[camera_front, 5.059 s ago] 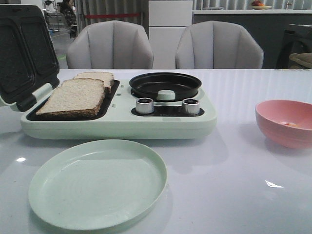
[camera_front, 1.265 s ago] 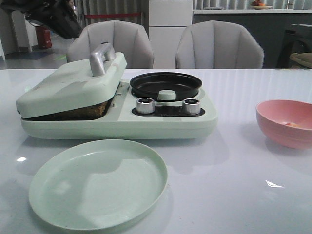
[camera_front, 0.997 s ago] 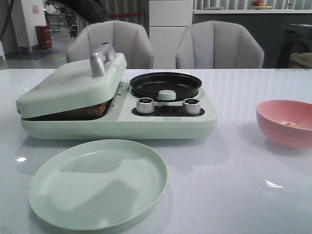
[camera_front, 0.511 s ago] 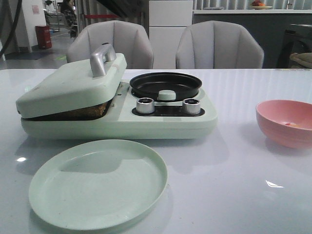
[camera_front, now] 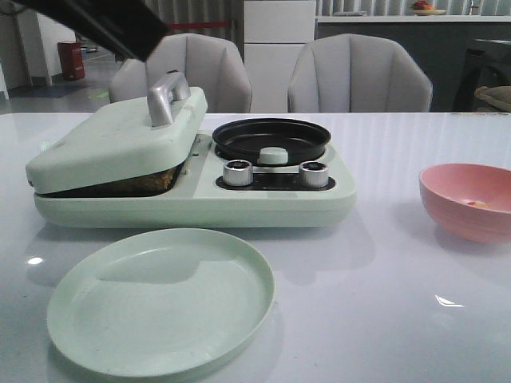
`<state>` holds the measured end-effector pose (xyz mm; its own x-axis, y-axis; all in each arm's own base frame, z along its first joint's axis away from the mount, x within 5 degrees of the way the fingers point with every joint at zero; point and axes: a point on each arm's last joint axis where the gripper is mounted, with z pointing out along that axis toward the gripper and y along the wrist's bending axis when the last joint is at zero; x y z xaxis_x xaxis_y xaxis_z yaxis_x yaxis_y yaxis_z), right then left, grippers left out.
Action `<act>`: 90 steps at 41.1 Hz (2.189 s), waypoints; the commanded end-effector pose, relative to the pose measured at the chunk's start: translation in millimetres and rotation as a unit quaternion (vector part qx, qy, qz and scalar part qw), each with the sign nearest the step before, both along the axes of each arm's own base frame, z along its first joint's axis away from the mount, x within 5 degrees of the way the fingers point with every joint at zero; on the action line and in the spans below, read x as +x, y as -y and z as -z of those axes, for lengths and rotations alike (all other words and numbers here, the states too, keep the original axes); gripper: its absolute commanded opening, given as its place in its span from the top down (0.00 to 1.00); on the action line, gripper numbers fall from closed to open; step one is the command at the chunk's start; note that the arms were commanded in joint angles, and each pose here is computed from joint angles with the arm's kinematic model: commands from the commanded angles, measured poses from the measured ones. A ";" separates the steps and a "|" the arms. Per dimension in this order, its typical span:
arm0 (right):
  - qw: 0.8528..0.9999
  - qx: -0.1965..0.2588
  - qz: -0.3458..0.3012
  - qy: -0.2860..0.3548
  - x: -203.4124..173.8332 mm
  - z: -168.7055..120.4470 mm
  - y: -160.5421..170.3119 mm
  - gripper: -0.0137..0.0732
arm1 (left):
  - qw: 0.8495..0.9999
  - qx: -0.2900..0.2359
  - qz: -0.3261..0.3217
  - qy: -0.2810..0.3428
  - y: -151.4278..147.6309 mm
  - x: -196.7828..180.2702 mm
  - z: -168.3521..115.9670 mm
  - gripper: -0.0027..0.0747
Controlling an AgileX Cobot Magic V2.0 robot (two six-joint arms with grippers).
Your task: Make breakfast with bread and shrimp
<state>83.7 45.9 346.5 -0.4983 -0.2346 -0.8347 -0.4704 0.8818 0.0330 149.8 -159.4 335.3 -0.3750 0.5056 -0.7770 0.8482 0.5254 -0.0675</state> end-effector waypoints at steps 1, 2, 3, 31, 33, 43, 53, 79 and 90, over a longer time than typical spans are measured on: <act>0.999 0.017 0.006 0.048 6.3 -13.7 -1.4 0.25 | 0.998 -0.043 -0.011 0.049 -13.6 -15.3 -16.2 0.84; 0.999 0.018 0.008 0.046 7.5 -13.5 -1.8 0.25 | 0.997 -0.045 -0.012 0.053 -17.4 -19.4 -15.7 0.84; 0.999 0.019 0.013 0.044 9.0 -13.0 -1.9 0.25 | 0.997 -0.050 -0.013 0.060 -20.8 -22.9 -16.8 0.84; 0.961 -0.079 0.238 -0.120 98.8 -0.3 35.2 0.25 | 0.994 -0.069 -0.025 0.085 -30.9 -31.9 -15.4 0.84; 0.959 -0.075 0.237 -0.138 108.9 2.7 39.0 0.25 | 0.994 -0.069 -0.025 0.085 -30.9 -31.9 -15.4 0.84; 0.957 -0.014 0.227 -0.179 151.6 20.6 67.6 0.25 | 0.994 -0.069 -0.025 0.085 -30.9 -31.9 -15.4 0.84; 0.955 -0.005 0.225 -0.192 196.2 41.7 84.5 0.25 | 0.994 -0.070 -0.025 0.084 -30.8 -31.9 -15.5 0.84; 0.952 -0.027 0.213 -0.220 291.5 103.4 104.4 0.25 | 0.994 -0.071 -0.025 0.082 -30.7 -32.1 -15.4 0.84; 0.946 -0.027 0.210 -0.245 304.7 124.5 106.8 0.38 | 0.994 -0.071 -0.025 0.082 -30.7 -32.1 -15.4 0.84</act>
<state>383.4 -59.0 196.5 -0.9241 0.0358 -0.3805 -0.0118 0.9924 0.1222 115.8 -126.9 335.6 -0.2926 0.4465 -0.8456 0.8391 0.5440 -0.0031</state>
